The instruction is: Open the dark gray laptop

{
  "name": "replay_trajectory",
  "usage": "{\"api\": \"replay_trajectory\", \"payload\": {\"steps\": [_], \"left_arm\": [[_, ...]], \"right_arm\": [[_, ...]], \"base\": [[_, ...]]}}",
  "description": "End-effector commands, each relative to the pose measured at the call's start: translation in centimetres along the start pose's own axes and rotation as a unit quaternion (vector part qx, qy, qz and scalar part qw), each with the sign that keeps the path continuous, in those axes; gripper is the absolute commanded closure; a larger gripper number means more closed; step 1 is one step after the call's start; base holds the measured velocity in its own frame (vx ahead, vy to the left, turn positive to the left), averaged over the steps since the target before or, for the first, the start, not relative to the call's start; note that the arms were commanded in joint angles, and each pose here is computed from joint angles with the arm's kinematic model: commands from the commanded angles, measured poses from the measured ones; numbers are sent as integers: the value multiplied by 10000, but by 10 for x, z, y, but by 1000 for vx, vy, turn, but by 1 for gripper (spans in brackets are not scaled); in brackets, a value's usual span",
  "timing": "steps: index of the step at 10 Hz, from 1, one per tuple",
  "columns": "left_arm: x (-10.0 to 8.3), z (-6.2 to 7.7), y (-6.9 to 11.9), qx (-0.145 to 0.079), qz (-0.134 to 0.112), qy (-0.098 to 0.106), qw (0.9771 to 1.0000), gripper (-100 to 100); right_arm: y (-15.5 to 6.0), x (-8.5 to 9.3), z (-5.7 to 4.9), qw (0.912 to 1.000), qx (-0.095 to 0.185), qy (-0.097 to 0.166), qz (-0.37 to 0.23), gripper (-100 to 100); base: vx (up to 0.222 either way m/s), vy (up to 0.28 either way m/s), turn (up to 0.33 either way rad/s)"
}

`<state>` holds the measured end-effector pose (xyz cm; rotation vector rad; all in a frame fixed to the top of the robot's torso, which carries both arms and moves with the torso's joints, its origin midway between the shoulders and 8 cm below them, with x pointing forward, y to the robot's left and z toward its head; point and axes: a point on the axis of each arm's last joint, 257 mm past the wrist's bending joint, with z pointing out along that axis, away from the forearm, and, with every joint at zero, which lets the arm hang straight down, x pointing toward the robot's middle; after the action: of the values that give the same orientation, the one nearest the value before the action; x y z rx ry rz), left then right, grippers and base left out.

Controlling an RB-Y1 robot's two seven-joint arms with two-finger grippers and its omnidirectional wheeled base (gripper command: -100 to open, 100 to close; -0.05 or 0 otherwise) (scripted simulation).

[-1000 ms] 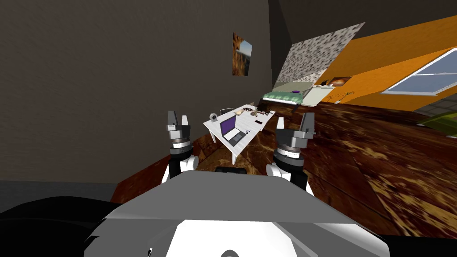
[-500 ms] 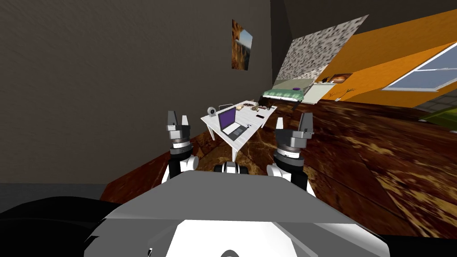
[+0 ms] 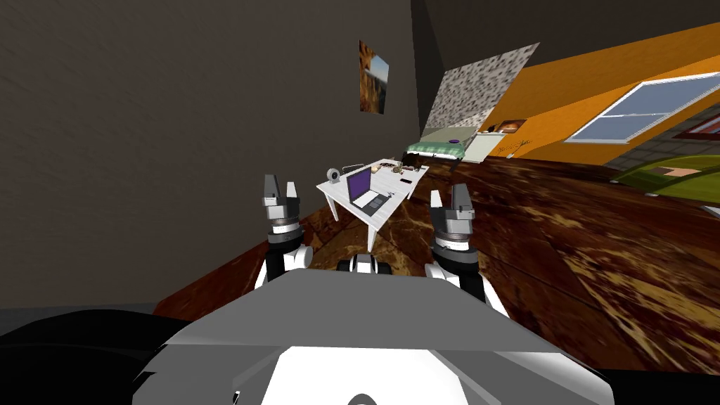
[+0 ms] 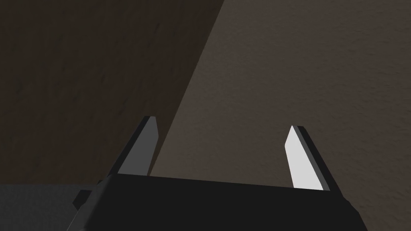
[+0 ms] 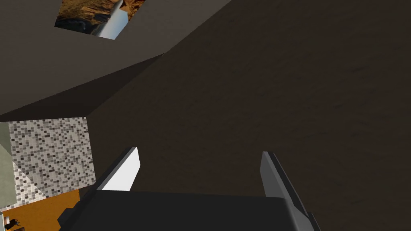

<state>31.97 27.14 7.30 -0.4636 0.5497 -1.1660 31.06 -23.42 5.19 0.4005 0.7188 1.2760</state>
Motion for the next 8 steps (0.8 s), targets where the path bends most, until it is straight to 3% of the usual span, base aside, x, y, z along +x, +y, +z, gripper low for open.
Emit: {"api": "replay_trajectory", "payload": {"steps": [1, 3, 4, 7, 8], "left_arm": [[0, 0, 0, 0, 0, 0, 10000, 0], [0, 0, 0, 0, 0, 0, 10000, 0], [0, 0, 0, 0, 0, 0, 10000, 0], [0, 0, 0, 0, 0, 0, 10000, 0], [0, 0, 0, 0, 0, 0, 10000, 0]], "right_arm": [[-18, 9, -8, 9970, 294, 342, -637, -100], [-34, 12, -16, 9899, 546, 604, -1157, -100], [-34, 14, -16, 9892, 544, 634, -1203, -100], [-62, 15, -33, 9673, 943, 1071, -2099, -100], [-62, 16, -33, 9662, 941, 1095, -2135, -100]], "base": [[-29, 187, -155], [-2, 195, -165], [-6, 136, -45], [23, 180, -162], [18, 179, -78]]}}
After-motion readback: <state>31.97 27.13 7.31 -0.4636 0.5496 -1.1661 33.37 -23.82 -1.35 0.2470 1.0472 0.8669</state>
